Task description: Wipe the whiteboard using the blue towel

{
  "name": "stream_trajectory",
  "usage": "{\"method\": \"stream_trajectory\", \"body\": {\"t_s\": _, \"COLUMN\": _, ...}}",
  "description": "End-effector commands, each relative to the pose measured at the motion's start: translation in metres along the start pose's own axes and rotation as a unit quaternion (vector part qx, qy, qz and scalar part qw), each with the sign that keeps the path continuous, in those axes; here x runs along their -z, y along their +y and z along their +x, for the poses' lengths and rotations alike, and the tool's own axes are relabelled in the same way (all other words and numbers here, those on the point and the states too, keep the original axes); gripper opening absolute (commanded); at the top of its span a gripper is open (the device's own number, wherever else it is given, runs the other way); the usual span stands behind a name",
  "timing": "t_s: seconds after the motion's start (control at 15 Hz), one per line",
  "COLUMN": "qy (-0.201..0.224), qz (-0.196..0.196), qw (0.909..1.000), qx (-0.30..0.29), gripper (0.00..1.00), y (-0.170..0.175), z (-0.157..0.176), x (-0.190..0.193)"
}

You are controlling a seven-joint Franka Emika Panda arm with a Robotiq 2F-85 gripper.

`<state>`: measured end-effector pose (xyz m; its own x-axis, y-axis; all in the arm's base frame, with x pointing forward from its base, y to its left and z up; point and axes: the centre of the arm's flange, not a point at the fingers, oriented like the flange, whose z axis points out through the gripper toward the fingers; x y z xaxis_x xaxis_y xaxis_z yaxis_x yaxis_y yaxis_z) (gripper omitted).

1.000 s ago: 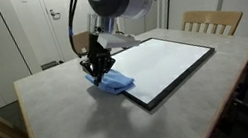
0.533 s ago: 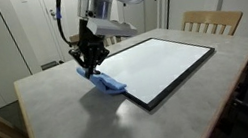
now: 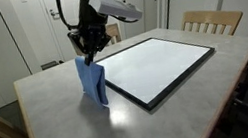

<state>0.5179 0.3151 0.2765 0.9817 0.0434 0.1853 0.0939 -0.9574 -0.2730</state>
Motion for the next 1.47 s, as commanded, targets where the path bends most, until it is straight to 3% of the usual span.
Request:
{"method": "stream_trajectory", "body": {"t_s": 0.0, "qy": 0.009, "qz": 0.002, "qw": 0.9999, "qx": 0.007, "gripper": 0.01, "y": 0.004, "z": -0.021, "x": 0.034}}
{"method": "stream_trajectory", "body": {"t_s": 0.27, "qy": 0.014, "qz": 0.027, "qw": 0.9995, "qx": 0.007, "gripper": 0.01, "y": 0.013, "z": -0.052, "x": 0.044}}
{"method": "stream_trajectory", "body": {"t_s": 0.53, "qy": 0.010, "qz": 0.060, "qw": 0.9981, "qx": -0.008, "gripper": 0.01, "y": 0.022, "z": -0.079, "x": 0.026}}
{"method": "stream_trajectory", "body": {"t_s": 0.87, "qy": -0.004, "qz": 0.072, "qw": 0.9973, "qx": -0.011, "gripper": 0.01, "y": 0.070, "z": -0.111, "x": 0.005}}
{"method": "stream_trajectory", "body": {"t_s": 1.2, "qy": -0.022, "qz": 0.053, "qw": 0.9973, "qx": -0.045, "gripper": 0.01, "y": 0.123, "z": -0.141, "x": -0.023}}
{"method": "stream_trajectory", "body": {"t_s": 1.4, "qy": -0.041, "qz": 0.004, "qw": 0.9967, "qx": -0.071, "gripper": 0.01, "y": 0.148, "z": -0.159, "x": -0.046}}
